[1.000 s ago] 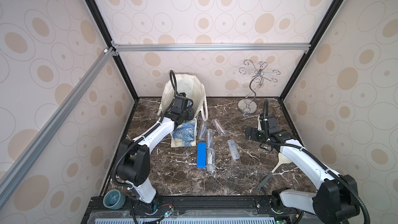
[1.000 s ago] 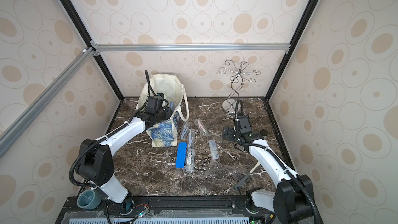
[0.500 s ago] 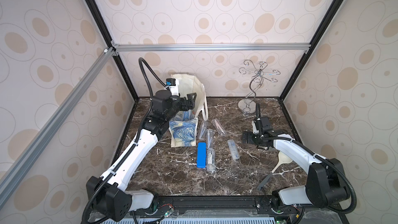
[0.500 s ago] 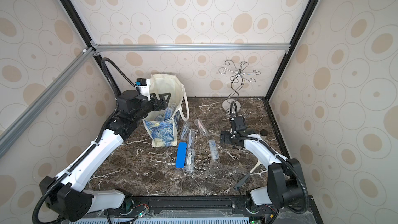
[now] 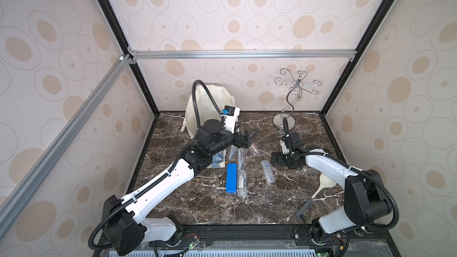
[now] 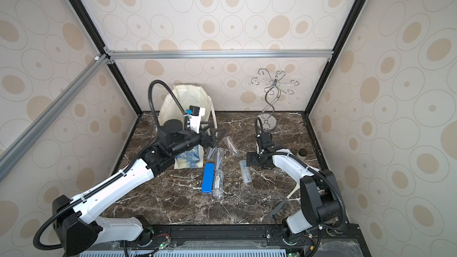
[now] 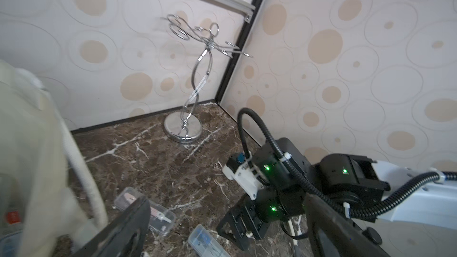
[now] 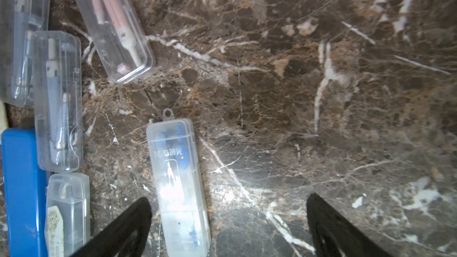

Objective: Put the compass set into the canvas bag
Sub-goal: Pick up the compass set at the center of the board.

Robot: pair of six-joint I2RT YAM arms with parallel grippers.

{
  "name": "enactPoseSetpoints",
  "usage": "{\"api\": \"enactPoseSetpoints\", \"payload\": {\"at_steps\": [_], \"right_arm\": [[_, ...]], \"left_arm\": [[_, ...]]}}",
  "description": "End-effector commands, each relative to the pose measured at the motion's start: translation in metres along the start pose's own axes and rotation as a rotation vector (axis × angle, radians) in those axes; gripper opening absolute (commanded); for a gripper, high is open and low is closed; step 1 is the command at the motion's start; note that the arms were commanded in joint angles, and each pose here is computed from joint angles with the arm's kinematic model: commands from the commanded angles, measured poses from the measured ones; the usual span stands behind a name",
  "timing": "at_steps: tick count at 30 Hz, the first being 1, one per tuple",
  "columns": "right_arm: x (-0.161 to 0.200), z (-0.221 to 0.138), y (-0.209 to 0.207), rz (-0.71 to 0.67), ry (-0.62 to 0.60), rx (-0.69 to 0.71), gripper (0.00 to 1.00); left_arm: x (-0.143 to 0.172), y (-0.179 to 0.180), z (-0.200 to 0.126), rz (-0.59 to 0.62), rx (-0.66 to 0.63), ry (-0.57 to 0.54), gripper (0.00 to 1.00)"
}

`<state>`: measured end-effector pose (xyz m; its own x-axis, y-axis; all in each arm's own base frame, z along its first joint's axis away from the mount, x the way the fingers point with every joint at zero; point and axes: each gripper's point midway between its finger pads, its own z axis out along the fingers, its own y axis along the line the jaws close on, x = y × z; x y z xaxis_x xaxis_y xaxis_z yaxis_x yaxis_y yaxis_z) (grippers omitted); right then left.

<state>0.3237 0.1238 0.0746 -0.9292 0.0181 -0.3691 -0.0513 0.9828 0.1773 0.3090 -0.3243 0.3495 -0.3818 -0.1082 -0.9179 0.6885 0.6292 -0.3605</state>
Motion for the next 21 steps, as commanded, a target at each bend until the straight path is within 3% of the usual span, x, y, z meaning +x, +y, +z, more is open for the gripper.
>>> {"api": "enactPoseSetpoints", "payload": {"at_steps": [1, 9, 21], "right_arm": [[0.004, 0.004, 0.011, -0.048, 0.033, -0.012, 1.00], [0.017, 0.033, 0.031, -0.126, 0.117, 0.008, 0.92], [0.025, 0.063, 0.037, -0.159, 0.188, 0.074, 0.76]], "left_arm": [[0.009, -0.012, 0.015, 0.069, -0.031, 0.020, 0.97], [0.055, -0.020, 0.038, 0.119, -0.084, 0.082, 0.96], [0.092, 0.003, 0.027, 0.038, -0.168, 0.094, 0.96]]}}
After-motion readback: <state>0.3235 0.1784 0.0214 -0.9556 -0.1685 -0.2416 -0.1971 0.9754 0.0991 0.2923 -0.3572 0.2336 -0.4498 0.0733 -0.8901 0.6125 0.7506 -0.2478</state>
